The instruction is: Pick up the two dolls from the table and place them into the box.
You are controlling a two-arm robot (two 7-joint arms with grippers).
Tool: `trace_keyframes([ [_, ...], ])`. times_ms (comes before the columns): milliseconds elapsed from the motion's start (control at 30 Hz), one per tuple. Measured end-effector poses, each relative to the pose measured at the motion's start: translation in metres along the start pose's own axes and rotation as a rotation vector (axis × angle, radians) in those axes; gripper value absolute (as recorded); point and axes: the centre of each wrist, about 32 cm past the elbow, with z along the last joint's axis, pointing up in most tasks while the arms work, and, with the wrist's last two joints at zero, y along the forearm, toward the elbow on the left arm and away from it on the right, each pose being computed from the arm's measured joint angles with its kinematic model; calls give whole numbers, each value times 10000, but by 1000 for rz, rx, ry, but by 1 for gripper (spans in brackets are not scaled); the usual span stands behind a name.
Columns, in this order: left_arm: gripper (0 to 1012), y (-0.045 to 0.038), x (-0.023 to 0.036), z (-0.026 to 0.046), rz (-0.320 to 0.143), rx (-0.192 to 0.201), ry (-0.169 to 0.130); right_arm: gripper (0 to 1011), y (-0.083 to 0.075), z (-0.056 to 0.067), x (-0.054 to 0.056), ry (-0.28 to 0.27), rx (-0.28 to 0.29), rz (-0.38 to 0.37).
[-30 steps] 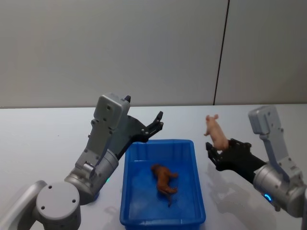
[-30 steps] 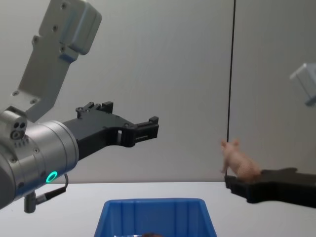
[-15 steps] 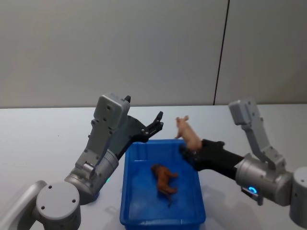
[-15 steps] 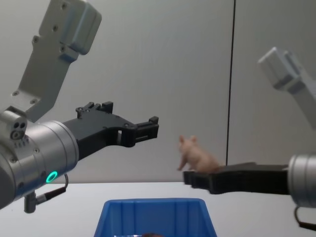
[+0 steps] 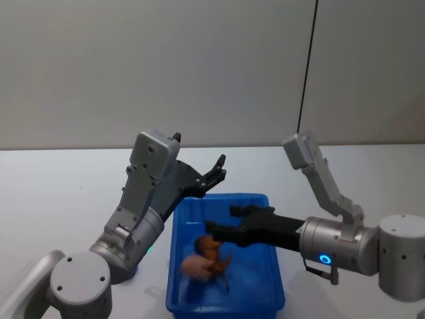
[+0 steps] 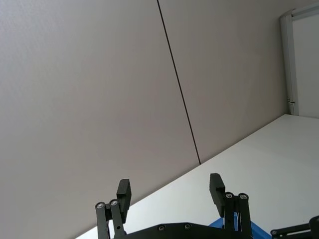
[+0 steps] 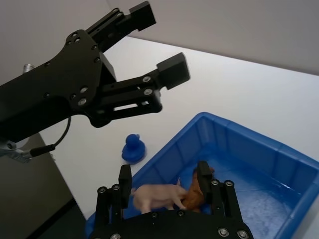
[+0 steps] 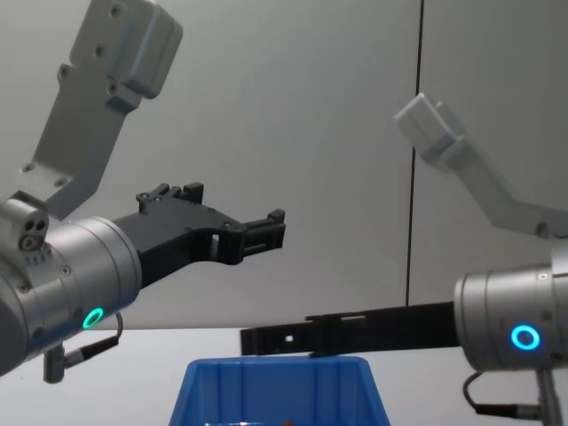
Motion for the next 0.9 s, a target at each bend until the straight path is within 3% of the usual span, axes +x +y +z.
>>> trace_keyframes([
  [267, 1001, 0, 0, 0, 0, 0, 0, 985, 39, 44, 5, 16, -11, 34],
  [533, 1001, 0, 0, 0, 0, 0, 0, 1001, -58, 81, 58, -11, 30, -4],
  [900, 1001, 0, 0, 0, 0, 0, 0, 1001, -369, 83, 165, -56, 117, -136],
])
